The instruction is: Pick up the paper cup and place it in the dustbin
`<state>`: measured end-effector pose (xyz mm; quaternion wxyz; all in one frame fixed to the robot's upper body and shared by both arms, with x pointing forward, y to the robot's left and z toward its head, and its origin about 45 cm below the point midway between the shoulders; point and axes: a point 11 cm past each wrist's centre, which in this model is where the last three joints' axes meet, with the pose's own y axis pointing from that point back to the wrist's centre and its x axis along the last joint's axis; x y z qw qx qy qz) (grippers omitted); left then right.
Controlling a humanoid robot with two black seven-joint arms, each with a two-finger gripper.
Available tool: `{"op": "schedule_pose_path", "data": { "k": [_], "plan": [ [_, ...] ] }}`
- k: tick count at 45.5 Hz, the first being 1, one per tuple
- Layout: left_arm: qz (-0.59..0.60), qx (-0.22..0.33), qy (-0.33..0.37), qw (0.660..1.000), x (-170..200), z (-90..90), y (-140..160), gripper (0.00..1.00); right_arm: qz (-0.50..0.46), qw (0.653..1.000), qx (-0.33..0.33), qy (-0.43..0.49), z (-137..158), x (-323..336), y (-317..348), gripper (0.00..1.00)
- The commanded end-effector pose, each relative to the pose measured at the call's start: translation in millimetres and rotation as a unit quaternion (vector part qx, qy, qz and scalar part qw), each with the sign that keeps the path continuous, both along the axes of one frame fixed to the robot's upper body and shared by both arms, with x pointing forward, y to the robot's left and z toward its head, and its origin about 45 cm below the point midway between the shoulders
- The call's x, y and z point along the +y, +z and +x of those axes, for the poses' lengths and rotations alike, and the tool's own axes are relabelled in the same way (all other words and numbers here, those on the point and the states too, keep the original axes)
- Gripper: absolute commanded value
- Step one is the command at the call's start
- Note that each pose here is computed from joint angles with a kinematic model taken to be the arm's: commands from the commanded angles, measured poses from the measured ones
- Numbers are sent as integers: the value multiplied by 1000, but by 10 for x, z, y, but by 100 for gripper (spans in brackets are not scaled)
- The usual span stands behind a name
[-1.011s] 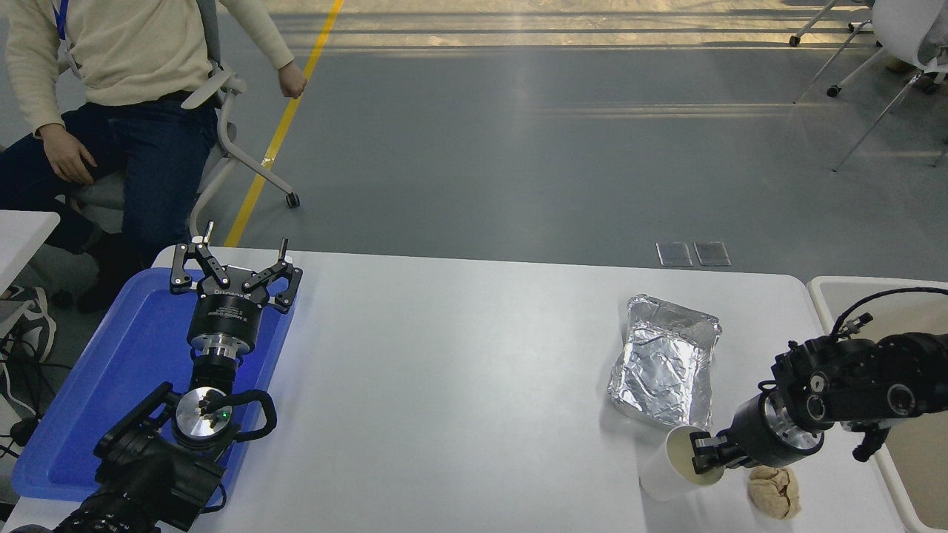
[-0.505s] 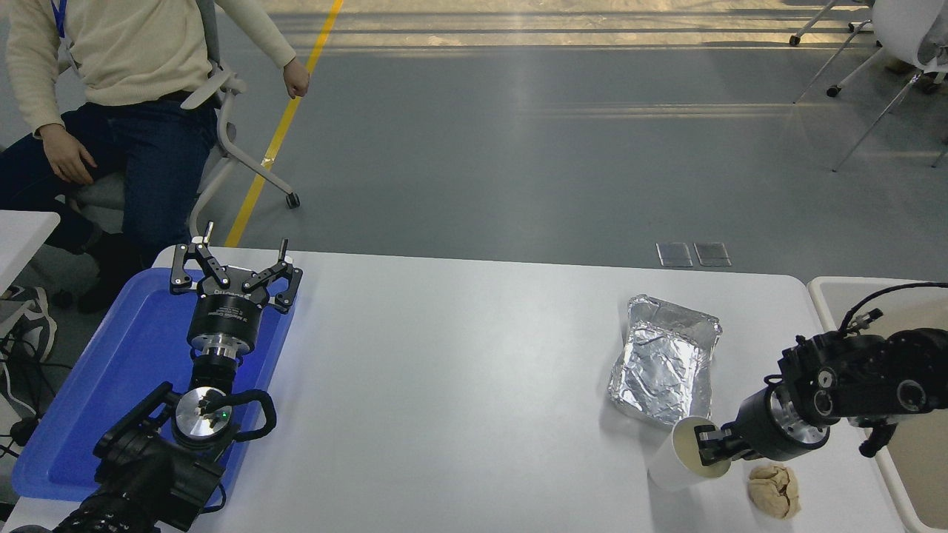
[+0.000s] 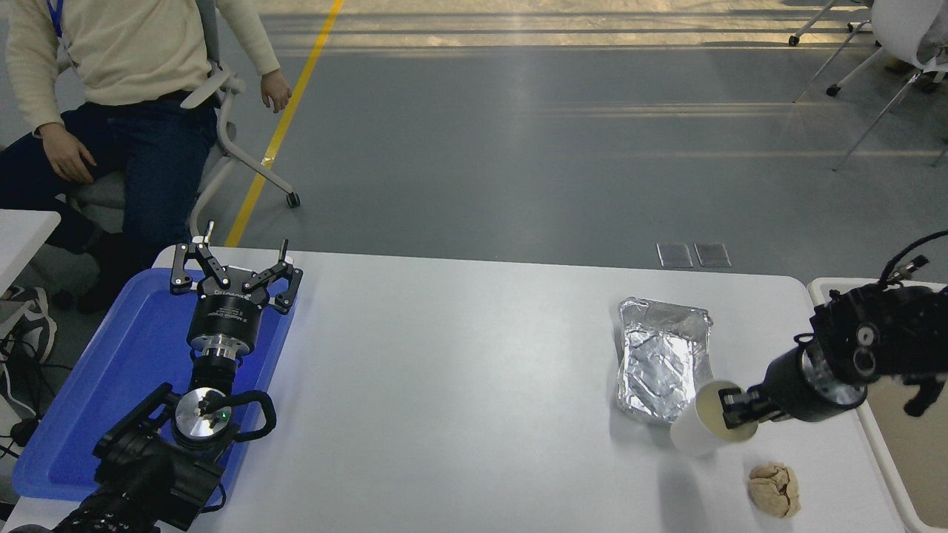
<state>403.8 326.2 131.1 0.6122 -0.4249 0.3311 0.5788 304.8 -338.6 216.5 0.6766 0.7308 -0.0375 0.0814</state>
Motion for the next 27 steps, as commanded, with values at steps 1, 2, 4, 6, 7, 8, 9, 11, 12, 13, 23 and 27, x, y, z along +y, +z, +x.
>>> {"op": "schedule_pose_path", "data": {
  "k": [1,2,4,6,7,8,9,11,12,13,23,27],
  "plan": [
    [0,0,0,1000,0,0,-1,100,-22,1000,-18,7,48,61,593,0],
    [0,0,0,1000,0,0,-1,100,-25,999,-20,8,54,75,637,0],
    [0,0,0,1000,0,0,-1,100,-29,999,-22,12,58,98,716,0],
    [0,0,0,1000,0,0,-1,100,-31,999,-23,15,61,135,793,0],
    [0,0,0,1000,0,0,-1,100,-32,999,-24,17,62,154,825,0],
    [0,0,0,1000,0,0,-1,100,-34,999,-24,18,63,169,858,0],
    [0,0,0,1000,0,0,-1,100,-35,999,-24,20,65,191,887,0],
    [1,0,0,1000,7,0,1,100,-36,999,-26,22,70,231,940,0],
    [0,0,0,1000,0,0,-1,100,-36,999,-27,23,76,252,967,0],
    [0,0,0,1000,0,0,-1,100,-37,999,-28,23,82,266,993,0],
    [1,0,0,1000,7,0,1,100,-41,998,-37,27,104,349,1187,0],
    [1,0,0,1000,7,0,1,100,-44,998,-38,27,95,349,1260,0]
  ]
}}
